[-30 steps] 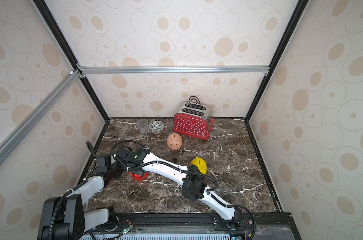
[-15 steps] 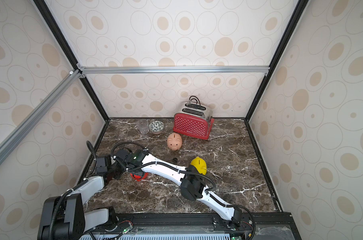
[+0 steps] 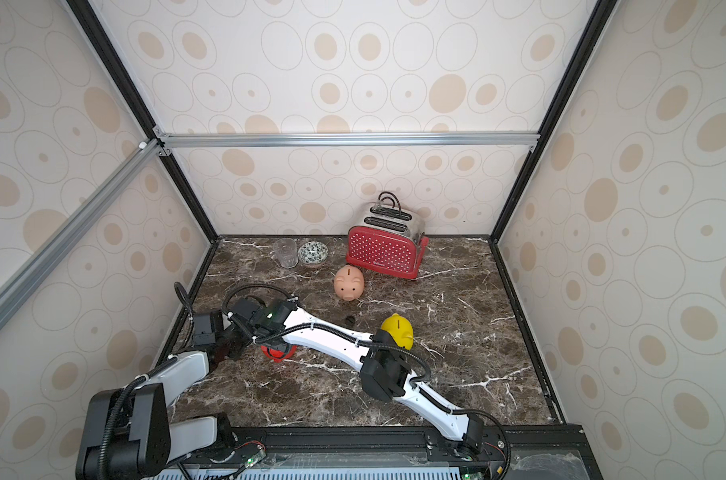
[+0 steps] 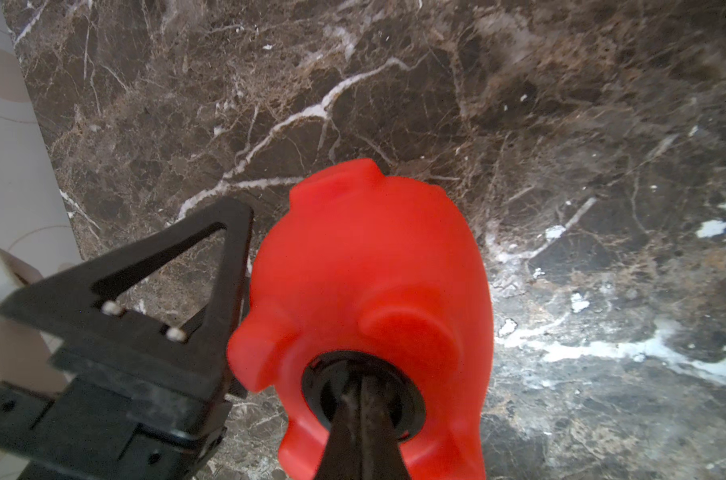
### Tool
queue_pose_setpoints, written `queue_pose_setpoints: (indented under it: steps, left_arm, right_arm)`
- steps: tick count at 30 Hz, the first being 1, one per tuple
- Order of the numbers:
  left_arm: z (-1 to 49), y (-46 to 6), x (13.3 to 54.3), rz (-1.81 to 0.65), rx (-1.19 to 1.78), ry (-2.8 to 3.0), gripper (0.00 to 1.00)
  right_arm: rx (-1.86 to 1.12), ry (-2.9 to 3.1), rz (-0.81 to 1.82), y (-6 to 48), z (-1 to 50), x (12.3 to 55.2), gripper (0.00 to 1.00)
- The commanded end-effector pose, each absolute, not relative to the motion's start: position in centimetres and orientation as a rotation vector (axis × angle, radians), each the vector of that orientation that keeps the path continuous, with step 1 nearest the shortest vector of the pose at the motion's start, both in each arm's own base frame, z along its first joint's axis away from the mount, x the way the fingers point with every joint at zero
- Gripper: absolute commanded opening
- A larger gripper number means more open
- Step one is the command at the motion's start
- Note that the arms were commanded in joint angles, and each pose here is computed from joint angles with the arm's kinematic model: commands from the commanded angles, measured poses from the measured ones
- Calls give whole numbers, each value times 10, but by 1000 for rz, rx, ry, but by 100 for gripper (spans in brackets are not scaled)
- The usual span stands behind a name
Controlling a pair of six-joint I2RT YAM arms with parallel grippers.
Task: Close piggy banks
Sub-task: Insert the knob into the piggy bank.
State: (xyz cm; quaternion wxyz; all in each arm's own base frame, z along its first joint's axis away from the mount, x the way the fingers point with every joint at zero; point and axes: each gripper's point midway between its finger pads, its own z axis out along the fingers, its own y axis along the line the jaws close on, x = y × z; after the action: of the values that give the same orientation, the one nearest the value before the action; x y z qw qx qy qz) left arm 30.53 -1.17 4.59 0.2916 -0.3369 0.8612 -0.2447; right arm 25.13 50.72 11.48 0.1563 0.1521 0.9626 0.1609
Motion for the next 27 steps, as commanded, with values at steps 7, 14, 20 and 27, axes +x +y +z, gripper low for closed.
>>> queue_pose_setpoints:
  steps: [7, 14, 20, 27]
  left_arm:
    - [39, -11, 305, -645, -886, 2308, 99]
    - [35, -12, 303, -654, -885, 2314, 99]
    - [33, -14, 302, -670, -880, 2315, 99]
    - [27, -22, 299, -733, -887, 2317, 99]
  right_arm:
    - [459, 2763, 375, 501, 93, 255, 0]
    - [457, 2797, 344, 501, 76, 251, 0]
    - [447, 2817, 251, 487, 69, 250, 0]
    - [465, 2832, 179, 472, 65, 251, 0]
